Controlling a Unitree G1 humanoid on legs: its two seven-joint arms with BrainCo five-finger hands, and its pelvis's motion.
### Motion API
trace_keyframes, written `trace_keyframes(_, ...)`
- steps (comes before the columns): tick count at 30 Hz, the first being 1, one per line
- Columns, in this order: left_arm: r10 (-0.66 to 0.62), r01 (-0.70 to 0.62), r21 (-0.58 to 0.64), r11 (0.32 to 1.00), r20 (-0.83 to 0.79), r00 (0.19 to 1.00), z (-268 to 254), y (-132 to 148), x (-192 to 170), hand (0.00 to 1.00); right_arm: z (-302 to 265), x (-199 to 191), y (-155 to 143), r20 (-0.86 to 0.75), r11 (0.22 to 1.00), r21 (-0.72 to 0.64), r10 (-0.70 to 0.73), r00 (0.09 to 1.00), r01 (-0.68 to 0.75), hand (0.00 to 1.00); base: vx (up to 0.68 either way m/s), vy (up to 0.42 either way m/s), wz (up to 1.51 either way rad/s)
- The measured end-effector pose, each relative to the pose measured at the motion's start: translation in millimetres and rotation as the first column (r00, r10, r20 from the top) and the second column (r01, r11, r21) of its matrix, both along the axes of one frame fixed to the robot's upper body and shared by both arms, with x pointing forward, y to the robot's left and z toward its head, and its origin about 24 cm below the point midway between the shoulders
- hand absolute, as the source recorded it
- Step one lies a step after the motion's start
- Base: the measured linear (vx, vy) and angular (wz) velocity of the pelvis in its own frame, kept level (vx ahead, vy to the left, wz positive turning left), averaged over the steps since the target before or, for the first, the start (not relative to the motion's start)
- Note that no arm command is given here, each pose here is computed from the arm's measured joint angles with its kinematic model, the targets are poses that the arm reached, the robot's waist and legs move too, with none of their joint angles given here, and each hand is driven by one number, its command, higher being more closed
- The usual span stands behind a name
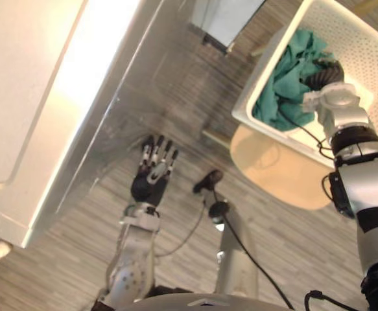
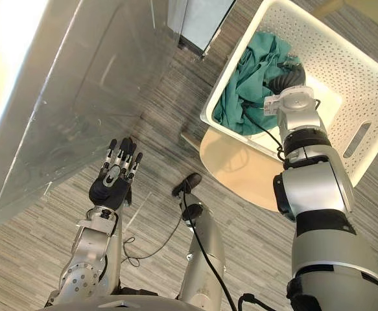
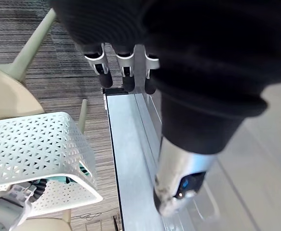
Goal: Pick up the laundry basket with both hands and put the clothes into the washing machine.
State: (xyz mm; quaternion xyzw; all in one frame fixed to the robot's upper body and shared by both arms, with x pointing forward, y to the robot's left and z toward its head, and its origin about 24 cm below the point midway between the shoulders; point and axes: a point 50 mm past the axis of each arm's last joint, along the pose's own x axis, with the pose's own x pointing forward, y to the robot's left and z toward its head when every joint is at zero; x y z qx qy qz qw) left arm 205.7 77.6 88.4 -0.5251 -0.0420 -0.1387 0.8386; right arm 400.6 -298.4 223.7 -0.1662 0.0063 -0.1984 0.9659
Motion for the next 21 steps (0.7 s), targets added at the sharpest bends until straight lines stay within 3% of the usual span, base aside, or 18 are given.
trace_keyframes(21, 0.011, -0.010, 0.027, 1.000, -0.028, 1.000, -2.6, 3.4, -0.2, 0.00, -3.5, 6.1, 18.0, 0.023, 0.999, 0.044, 0.029, 0.999, -0.030, 1.00, 0.03, -0.059, -0.04)
